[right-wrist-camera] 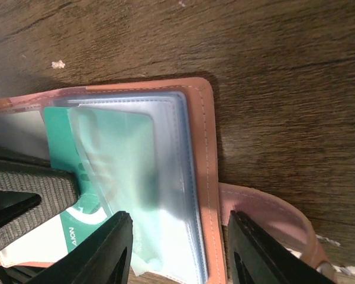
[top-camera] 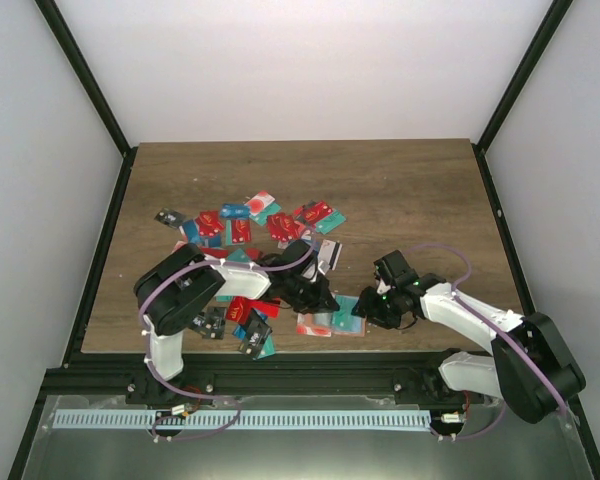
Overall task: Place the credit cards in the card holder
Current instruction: Insert the credit card into the card holder.
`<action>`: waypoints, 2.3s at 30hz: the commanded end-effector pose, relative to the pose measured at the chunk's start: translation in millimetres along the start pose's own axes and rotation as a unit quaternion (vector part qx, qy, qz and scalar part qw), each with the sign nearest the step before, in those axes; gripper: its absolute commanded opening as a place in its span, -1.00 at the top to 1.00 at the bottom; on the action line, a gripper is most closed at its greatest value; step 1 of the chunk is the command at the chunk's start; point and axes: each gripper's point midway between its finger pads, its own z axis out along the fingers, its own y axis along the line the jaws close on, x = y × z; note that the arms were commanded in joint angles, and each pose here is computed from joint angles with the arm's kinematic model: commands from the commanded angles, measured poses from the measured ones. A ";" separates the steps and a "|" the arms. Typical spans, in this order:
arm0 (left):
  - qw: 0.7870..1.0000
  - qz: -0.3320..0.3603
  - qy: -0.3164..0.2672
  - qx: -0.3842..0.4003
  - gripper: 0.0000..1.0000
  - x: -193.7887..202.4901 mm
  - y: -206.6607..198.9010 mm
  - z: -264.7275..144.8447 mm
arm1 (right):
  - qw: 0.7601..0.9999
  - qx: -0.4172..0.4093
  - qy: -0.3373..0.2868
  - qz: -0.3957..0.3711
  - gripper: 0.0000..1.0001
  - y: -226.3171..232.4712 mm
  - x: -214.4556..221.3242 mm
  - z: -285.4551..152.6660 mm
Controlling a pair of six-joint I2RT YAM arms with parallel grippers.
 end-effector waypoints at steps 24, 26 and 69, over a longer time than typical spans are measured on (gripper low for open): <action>0.996 -0.018 -0.026 -0.081 0.74 9.6 19.9 13.8 | 0.999 -0.019 0.009 -0.034 0.05 9.6 1.8 -4.1; 0.996 -0.017 -0.026 -0.084 0.70 10.4 19.1 11.2 | 0.999 -0.018 0.009 -0.035 0.04 9.5 1.8 -4.9; 0.979 0.065 -0.016 -0.190 0.92 7.3 16.2 -2.1 | 0.993 -0.074 0.002 -0.089 -0.04 38.8 -1.2 -22.0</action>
